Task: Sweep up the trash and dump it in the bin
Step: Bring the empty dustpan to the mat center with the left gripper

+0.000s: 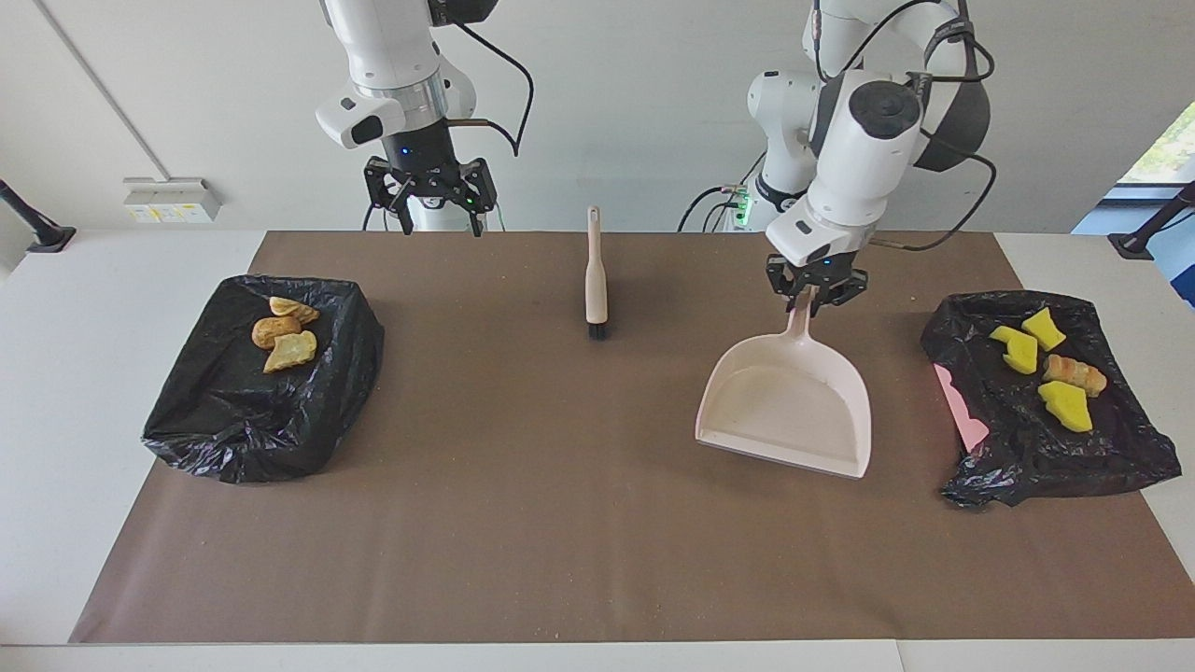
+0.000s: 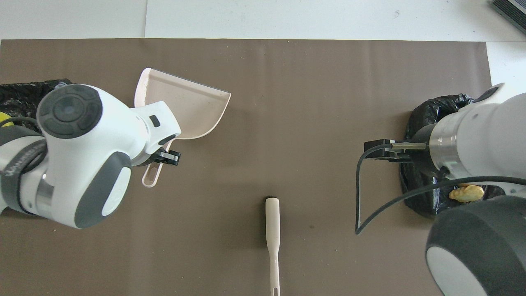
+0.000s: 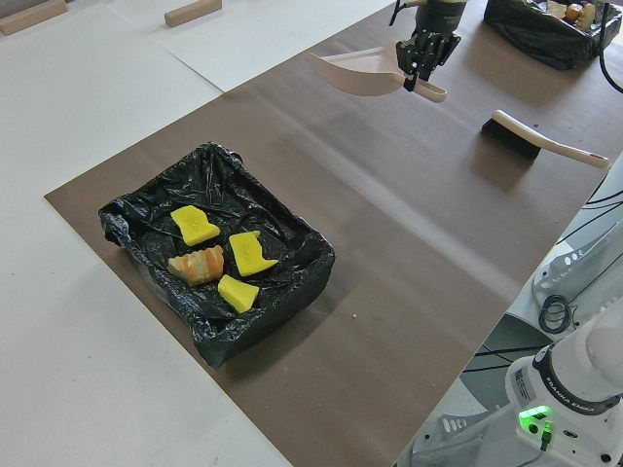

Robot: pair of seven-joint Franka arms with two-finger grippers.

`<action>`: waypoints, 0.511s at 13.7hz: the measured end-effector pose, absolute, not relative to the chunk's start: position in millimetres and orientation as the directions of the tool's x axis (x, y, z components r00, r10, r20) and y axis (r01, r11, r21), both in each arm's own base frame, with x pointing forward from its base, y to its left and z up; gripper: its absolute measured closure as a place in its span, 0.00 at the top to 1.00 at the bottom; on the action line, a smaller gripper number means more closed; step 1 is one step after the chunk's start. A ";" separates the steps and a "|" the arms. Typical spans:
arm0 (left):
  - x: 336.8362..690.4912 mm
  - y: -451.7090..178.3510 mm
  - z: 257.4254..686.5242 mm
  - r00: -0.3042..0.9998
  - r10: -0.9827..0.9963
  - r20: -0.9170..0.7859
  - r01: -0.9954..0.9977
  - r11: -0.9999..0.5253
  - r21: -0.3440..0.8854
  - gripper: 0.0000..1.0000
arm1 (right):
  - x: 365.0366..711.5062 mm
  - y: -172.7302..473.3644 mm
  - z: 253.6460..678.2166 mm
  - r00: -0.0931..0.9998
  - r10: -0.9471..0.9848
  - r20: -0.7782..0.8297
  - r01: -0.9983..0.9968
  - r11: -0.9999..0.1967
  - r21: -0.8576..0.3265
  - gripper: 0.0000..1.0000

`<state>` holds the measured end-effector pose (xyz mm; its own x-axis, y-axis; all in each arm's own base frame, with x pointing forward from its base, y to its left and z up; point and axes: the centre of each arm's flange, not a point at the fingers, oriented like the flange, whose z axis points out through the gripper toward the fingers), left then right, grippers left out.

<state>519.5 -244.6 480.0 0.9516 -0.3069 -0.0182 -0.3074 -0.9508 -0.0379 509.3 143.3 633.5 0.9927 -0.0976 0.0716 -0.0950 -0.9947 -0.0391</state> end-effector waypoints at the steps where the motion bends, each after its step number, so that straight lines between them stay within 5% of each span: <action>1: 518.2 -275.7 464.7 0.963 -0.271 -0.006 -0.271 -0.962 -0.032 0.31 | 509.9 137.7 634.6 0.993 -0.099 0.067 -0.097 -0.995 -0.038 1.00; 7: 525.5 -404.1 403.8 0.995 -0.087 0.041 -0.090 -0.993 0.082 0.31 | 508.3 83.0 653.4 0.999 -0.035 0.014 -0.035 -0.999 -0.025 1.00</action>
